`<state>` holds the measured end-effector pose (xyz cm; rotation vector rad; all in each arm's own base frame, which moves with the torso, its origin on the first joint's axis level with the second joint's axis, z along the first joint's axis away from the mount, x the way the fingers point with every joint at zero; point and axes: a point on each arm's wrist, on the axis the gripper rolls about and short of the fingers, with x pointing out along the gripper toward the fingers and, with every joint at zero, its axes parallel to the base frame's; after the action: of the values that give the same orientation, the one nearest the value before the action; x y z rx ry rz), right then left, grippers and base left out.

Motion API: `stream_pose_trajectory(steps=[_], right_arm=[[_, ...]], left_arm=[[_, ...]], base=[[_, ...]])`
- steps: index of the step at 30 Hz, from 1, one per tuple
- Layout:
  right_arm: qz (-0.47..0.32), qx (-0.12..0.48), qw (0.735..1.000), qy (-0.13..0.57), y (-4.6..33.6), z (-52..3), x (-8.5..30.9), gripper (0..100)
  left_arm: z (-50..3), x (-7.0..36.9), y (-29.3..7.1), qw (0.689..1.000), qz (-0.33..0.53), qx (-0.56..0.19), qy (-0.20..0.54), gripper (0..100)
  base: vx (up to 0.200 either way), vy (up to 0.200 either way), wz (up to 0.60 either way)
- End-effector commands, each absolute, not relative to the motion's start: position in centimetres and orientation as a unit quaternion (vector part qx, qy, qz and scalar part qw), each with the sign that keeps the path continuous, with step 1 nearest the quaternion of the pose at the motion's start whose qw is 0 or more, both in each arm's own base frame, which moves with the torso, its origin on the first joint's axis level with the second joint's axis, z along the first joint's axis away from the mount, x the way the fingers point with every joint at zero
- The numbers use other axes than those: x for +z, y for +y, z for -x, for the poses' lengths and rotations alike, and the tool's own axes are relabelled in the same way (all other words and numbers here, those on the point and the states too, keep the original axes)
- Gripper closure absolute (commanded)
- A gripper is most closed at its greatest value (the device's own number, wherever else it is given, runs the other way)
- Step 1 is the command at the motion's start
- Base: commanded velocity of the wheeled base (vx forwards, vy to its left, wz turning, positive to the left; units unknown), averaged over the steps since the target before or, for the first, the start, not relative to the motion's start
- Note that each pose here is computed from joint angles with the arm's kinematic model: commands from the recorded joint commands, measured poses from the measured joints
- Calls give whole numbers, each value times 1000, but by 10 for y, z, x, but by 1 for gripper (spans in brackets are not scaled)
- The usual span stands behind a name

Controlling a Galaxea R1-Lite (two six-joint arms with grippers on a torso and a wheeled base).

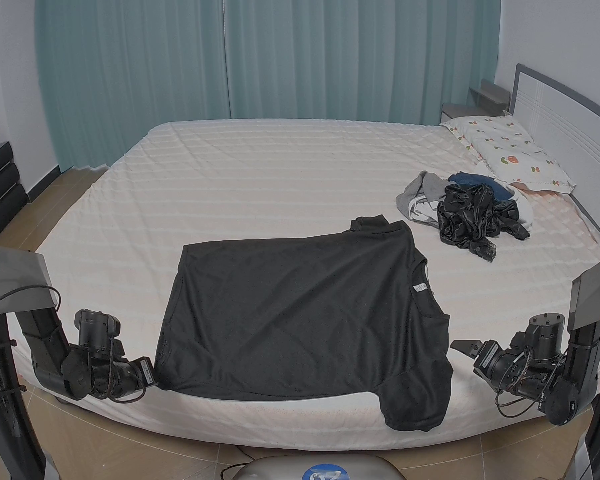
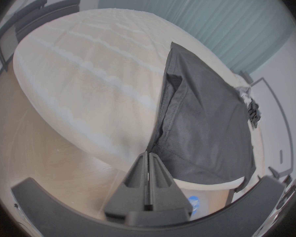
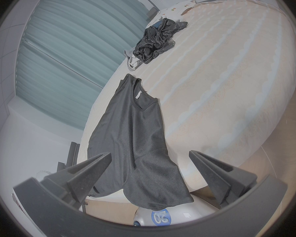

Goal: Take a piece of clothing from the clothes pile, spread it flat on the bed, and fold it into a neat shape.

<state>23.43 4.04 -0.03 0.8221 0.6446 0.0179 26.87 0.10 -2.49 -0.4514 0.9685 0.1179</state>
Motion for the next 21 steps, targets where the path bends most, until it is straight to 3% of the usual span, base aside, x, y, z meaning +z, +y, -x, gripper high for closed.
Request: stream_pose_trajectory(steps=[1,9,10,16,21], right_arm=[[-393,12,868,303,41,-235,1,0],[-393,12,868,303,41,-235,1,0],[-393,12,868,303,41,-235,1,0],[-393,12,868,303,41,-234,1,0],[-390,12,869,303,41,-234,1,0]], left_arm=[[-264,-21,2,860,204,63,463,100],[-262,-23,7,861,189,79,466,100],[-260,-24,7,859,185,80,470,0],[-253,-25,9,854,166,77,487,0],[-264,-15,10,865,192,75,458,0]], base=[[0,0,0],[0,0,0],[0,0,0],[0,0,0],[0,0,0]])
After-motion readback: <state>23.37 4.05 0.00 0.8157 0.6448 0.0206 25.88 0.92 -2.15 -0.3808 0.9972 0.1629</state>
